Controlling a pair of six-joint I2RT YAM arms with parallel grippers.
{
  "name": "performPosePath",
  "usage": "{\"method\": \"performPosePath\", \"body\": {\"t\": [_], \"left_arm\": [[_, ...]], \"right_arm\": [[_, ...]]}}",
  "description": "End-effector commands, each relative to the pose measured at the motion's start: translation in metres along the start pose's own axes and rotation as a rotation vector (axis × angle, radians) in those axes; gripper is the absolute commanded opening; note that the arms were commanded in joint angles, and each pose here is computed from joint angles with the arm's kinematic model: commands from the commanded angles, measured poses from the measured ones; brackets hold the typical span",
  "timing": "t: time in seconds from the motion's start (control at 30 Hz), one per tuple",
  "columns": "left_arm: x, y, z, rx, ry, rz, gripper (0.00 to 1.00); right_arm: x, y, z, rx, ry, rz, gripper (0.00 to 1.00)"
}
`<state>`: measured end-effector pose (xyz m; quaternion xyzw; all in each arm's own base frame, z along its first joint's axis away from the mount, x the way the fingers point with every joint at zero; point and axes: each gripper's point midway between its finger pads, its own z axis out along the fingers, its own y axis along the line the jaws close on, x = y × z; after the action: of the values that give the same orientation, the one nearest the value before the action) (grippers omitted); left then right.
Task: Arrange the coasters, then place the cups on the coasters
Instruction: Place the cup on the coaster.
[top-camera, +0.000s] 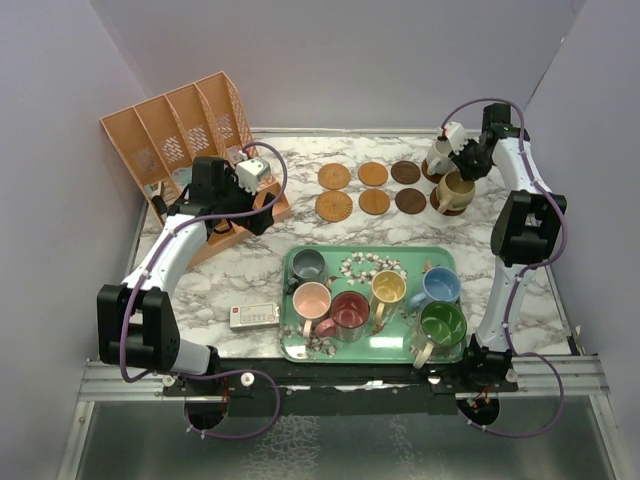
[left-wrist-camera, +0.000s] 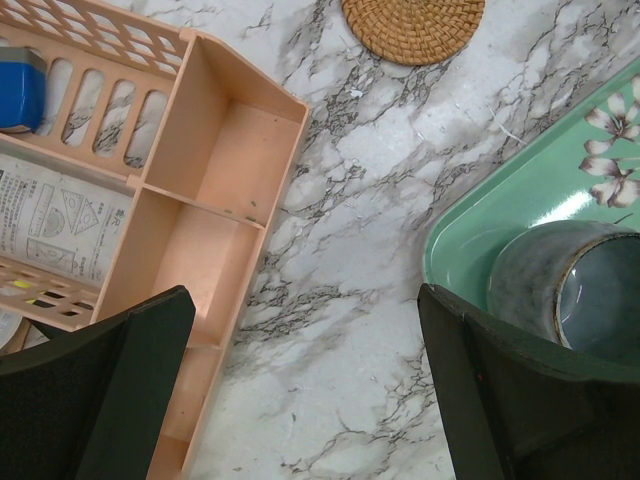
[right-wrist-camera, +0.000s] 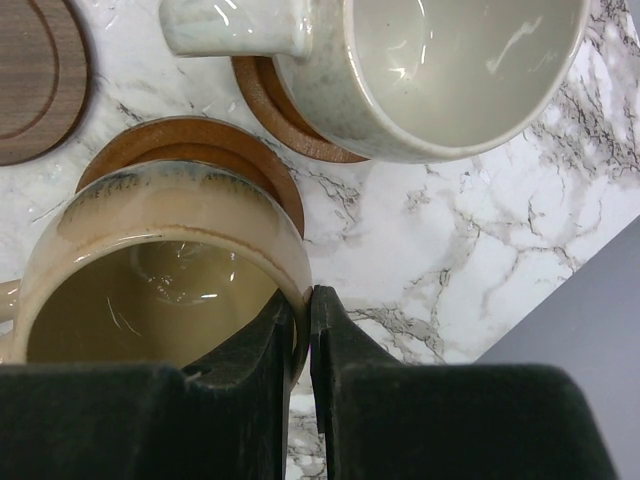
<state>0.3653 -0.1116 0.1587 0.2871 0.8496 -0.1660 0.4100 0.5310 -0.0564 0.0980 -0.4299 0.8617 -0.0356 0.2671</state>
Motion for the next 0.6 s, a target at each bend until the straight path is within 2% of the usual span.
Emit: {"method": "performPosePath", "body": {"t": [0.0,0.3,0.57], "left_arm": [[-0.010,-0.004,-0.007,0.013,-0.049,0.026,0.99],[-0.011,-0.005,-0.009,0.011,-0.054,0.028,0.99],[-0.012,-0.005,-0.010,0.011,-0.056,0.029,0.99]], "right_arm": [[-0.002,0.022,-0.005,-0.054,0.005,0.013,0.12],[0.002,0.019,-0.004,-0.036,0.024,0.017,0.16],[-0.004,0.010,-0.008,-0.005,0.013,0.017,0.24]]}}
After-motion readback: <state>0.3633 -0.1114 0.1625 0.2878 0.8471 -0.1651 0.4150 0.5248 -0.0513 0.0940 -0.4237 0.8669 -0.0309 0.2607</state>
